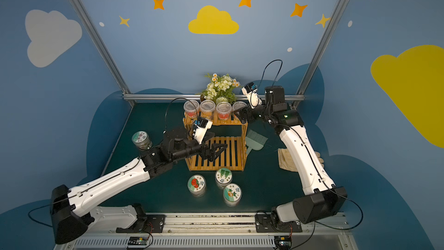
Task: Place the seed container on the shelf
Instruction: Place the seed jar on the shelf.
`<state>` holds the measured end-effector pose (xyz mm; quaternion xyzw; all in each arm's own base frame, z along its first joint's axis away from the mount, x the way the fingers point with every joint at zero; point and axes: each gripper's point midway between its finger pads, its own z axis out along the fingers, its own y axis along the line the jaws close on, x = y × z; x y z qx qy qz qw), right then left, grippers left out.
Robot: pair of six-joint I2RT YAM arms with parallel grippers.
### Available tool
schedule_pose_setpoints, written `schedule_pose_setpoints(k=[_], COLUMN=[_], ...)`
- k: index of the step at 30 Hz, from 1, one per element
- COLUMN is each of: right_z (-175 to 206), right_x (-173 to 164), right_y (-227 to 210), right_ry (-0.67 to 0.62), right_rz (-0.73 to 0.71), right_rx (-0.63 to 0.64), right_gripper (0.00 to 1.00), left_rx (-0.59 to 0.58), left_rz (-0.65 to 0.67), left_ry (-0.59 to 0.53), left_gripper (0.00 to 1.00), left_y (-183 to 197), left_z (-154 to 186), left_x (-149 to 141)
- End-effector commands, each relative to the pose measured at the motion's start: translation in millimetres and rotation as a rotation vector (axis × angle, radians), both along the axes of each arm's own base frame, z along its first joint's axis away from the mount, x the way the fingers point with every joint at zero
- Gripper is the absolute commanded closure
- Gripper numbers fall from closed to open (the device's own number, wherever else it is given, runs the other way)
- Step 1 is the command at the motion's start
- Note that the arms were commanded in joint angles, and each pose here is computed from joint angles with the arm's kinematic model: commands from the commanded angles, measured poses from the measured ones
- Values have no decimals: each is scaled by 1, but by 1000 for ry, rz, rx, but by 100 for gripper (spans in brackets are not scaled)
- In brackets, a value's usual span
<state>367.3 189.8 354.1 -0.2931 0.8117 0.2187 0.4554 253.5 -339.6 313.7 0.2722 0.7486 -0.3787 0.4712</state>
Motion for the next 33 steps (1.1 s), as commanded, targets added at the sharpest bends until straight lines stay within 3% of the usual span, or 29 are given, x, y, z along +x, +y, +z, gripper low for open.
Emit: schedule_pose_setpoints(k=[1,33], right_z=[8,8], right_x=[-7,-11], right_y=[-3,-9], right_ry=[-8,-4], right_rz=[-4,-25], right_rx=[11,-7], right_gripper=[20,16], left_rx=[-11,-12], left_rz=[-4,-12], left_ry=[4,10], left_gripper=[0,0], left_y=[-1,-3], left_z=[2,2], left_x=[1,1])
